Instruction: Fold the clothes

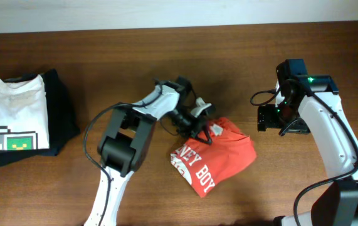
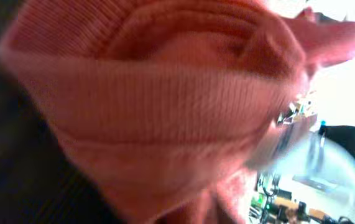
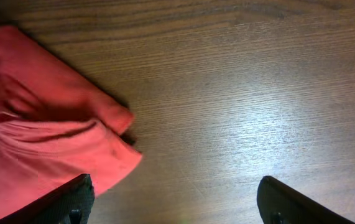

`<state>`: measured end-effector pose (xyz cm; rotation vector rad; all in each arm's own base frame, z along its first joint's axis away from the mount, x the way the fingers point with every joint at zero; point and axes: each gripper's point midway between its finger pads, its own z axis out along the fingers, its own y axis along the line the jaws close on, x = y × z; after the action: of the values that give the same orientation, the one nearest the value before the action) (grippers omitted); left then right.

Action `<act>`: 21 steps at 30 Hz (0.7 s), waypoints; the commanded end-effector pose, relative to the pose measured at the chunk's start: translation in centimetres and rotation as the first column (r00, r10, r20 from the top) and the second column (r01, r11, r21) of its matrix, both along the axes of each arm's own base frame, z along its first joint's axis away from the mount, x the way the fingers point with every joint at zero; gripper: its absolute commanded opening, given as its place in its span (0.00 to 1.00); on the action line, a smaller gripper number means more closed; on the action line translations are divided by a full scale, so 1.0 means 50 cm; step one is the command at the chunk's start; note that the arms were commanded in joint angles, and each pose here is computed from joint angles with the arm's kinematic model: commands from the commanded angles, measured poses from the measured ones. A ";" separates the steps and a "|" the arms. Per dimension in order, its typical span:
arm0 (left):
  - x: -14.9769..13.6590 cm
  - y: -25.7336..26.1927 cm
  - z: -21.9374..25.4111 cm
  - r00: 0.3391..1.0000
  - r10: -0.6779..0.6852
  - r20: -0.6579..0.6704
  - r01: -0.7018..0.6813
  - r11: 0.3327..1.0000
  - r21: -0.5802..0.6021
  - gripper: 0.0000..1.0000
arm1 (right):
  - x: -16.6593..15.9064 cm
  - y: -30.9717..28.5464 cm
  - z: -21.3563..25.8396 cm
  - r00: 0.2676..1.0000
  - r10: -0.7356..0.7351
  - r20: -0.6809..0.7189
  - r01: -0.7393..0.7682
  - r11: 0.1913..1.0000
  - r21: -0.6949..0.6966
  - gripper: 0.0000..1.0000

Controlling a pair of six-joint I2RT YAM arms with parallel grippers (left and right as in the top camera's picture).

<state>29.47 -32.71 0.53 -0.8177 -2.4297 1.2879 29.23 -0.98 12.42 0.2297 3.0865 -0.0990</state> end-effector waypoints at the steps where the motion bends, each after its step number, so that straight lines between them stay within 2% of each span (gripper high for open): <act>1: 0.072 0.029 0.001 0.994 0.022 0.109 -0.032 0.995 0.091 0.00 | 0.003 -0.006 0.006 1.000 -0.003 0.009 0.003 1.000 -0.016 0.87; 2: 0.114 0.057 0.022 0.985 0.043 0.169 -0.068 0.987 0.146 0.01 | 0.003 -0.006 0.006 1.000 -0.003 0.007 0.003 1.000 -0.016 0.88; 3: 0.184 0.114 0.083 0.960 0.091 0.263 -0.144 0.971 0.189 0.00 | 0.002 -0.006 0.006 1.000 -0.003 0.006 0.003 1.000 -0.016 0.88; 4: 0.226 0.151 0.134 0.937 0.129 0.325 -0.199 0.962 0.190 0.01 | 0.002 -0.006 0.006 1.000 -0.003 0.006 0.003 1.000 -0.016 0.88; 5: 0.267 0.197 0.193 0.902 0.180 0.393 -0.269 0.945 0.184 0.00 | 0.002 -0.006 0.006 1.000 -0.003 0.006 0.003 1.000 -0.016 0.88; 6: 0.313 0.302 0.273 0.827 0.261 0.497 -0.413 0.882 0.225 0.00 | 0.002 -0.006 0.006 1.000 -0.003 0.006 0.003 1.000 -0.016 0.88; 9: 0.319 0.509 0.363 0.714 0.287 0.639 -0.603 0.716 0.352 0.01 | 0.002 -0.006 0.006 1.000 -0.003 0.006 0.003 1.000 -0.016 0.88; 10: 0.307 0.631 0.432 0.611 0.353 0.708 -0.743 0.564 0.361 0.00 | 0.001 -0.006 0.006 1.000 -0.003 0.003 0.003 1.000 -0.016 0.88; 13: 0.276 0.799 0.514 0.455 0.446 0.771 -0.871 0.402 0.282 0.00 | -0.002 -0.006 0.005 1.000 -0.003 -0.002 0.003 1.000 -0.016 0.88; 18: 0.253 1.028 0.503 0.299 0.530 0.794 -0.954 0.169 0.246 0.00 | -0.006 -0.006 0.005 1.000 -0.003 -0.010 0.003 1.000 -0.016 0.88; 21: 0.251 1.118 0.422 0.296 0.582 0.758 -0.950 0.098 0.296 0.00 | -0.009 -0.006 0.005 1.000 -0.003 -0.017 0.002 1.000 -0.016 0.88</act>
<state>41.43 20.81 24.22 0.6837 -3.5792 -0.0509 28.74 -0.99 12.40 0.2313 3.1061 -0.1021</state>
